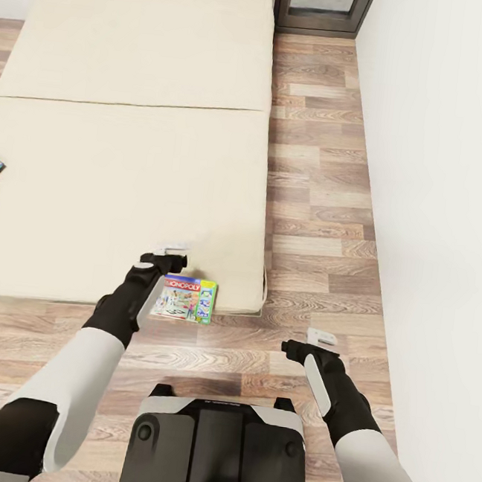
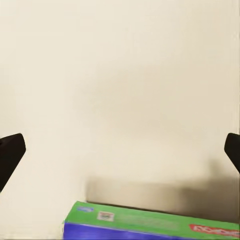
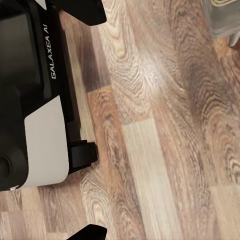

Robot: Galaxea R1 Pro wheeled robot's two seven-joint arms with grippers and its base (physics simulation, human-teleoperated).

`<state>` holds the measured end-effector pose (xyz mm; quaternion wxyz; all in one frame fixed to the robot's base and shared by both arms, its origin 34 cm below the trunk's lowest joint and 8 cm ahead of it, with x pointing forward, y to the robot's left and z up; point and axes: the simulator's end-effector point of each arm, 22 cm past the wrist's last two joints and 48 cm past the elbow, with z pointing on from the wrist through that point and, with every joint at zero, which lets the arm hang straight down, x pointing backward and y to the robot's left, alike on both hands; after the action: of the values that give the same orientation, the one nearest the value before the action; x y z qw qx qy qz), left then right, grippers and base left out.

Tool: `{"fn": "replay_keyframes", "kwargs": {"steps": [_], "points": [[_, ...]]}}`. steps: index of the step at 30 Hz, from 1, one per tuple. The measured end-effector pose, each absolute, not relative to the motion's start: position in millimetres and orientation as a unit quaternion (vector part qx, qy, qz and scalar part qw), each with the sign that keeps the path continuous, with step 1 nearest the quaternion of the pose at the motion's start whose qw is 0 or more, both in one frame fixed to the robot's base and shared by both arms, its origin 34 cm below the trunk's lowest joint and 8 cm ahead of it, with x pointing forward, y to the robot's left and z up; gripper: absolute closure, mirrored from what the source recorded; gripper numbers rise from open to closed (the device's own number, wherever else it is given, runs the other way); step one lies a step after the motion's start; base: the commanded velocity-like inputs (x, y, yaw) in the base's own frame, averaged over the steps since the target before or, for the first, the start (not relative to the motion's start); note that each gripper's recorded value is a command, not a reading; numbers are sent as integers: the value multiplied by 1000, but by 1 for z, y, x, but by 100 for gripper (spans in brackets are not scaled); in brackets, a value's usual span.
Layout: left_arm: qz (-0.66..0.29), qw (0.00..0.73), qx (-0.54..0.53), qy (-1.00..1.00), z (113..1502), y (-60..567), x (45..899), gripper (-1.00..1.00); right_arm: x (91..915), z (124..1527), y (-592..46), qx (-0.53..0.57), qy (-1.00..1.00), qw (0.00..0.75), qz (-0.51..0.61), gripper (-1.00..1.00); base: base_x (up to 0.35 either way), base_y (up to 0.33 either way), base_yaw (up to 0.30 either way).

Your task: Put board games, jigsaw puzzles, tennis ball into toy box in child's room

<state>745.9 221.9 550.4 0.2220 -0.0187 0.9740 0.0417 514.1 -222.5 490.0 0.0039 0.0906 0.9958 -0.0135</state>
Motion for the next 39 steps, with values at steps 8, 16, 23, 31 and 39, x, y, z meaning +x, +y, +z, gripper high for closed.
{"fn": "replay_keyframes", "kwargs": {"steps": [8, 16, 23, 31, 39], "points": [[-21, 178, -56, 982, 572, 259, 725, -100, 513, 490, -222, 92, 996, 3, -13, -100, 0, 0, 0], [-109, 163, -114, 974, 618, 312, 696, -100, 513, 490, -222, 93, 996, 2, -12, -100, 0, 0, 0], [-192, 171, -138, 956, 659, 364, 665, -100, 513, 490, -222, 93, 996, 2, -11, -100, 0, 0, 0], [-267, 158, -153, 938, 685, 382, 617, -100, 513, 490, -222, 93, 996, 2, -11, -100, 0, 0, 0], [-294, 131, -172, 931, 691, 386, 565, -100, 513, 489, -222, 93, 996, 1, -10, -100, -16, 13, 0]]}}
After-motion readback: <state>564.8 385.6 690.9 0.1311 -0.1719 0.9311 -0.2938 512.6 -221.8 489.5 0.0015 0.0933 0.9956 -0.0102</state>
